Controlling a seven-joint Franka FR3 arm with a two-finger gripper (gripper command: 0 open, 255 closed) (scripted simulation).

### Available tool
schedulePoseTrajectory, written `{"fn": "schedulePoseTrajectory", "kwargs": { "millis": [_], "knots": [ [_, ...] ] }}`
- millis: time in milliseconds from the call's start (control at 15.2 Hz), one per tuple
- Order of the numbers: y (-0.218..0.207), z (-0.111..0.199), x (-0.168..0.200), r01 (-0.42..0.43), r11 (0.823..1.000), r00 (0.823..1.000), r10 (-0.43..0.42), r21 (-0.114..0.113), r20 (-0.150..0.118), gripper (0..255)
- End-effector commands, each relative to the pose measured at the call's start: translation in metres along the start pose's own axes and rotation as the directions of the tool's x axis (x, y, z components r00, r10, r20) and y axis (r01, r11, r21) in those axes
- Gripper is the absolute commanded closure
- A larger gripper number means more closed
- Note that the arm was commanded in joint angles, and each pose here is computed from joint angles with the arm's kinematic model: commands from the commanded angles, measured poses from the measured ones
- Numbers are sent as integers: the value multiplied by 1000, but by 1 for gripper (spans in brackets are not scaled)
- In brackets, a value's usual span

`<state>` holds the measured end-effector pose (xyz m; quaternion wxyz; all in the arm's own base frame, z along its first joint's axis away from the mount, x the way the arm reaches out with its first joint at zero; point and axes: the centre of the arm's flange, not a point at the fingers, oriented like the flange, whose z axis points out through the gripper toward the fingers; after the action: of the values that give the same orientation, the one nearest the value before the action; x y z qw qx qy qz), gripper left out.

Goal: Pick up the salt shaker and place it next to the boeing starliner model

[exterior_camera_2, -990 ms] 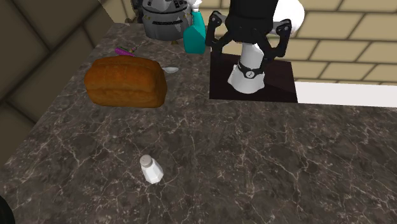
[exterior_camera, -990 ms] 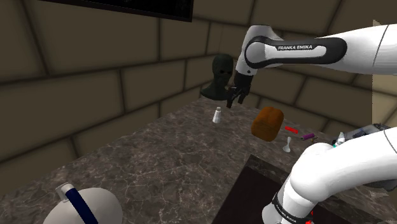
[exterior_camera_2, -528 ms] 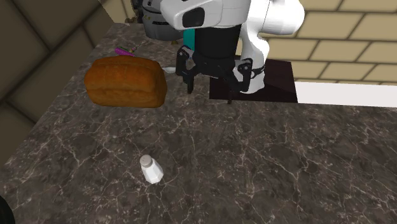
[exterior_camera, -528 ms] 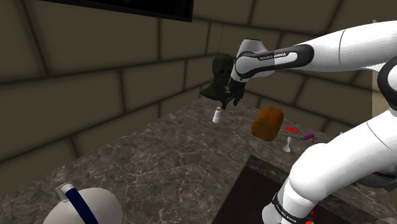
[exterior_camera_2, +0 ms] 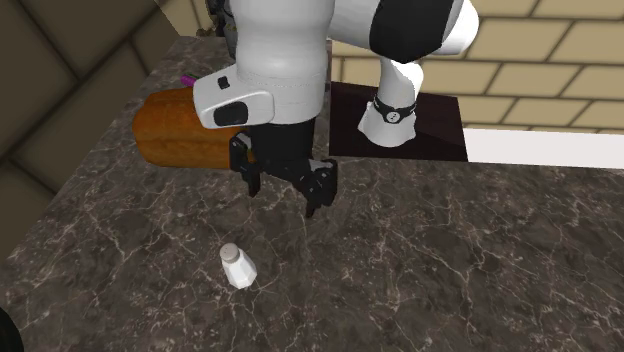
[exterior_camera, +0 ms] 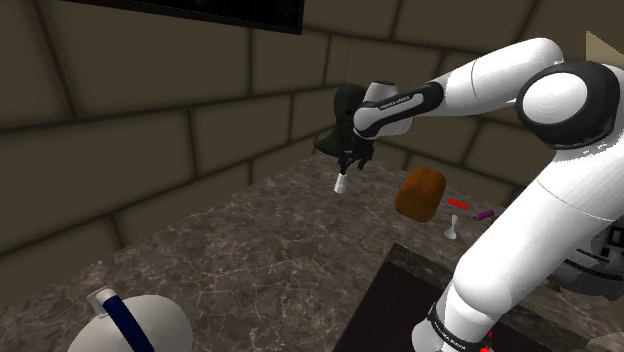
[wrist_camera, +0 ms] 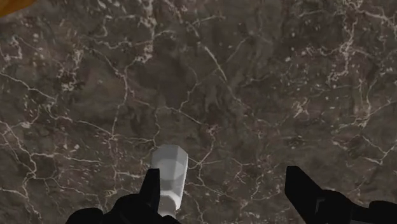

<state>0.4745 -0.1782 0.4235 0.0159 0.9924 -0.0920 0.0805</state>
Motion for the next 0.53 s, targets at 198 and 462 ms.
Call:
{"fn": "schedulePoseTrajectory", "kwargs": {
  "millis": [198, 462],
  "knots": [
    [32, 42, 34, -38, 999, 999, 38, -13, -36, 0],
    [45, 64, 49, -54, 998, 997, 53, -18, -50, 0]
  ]
}}
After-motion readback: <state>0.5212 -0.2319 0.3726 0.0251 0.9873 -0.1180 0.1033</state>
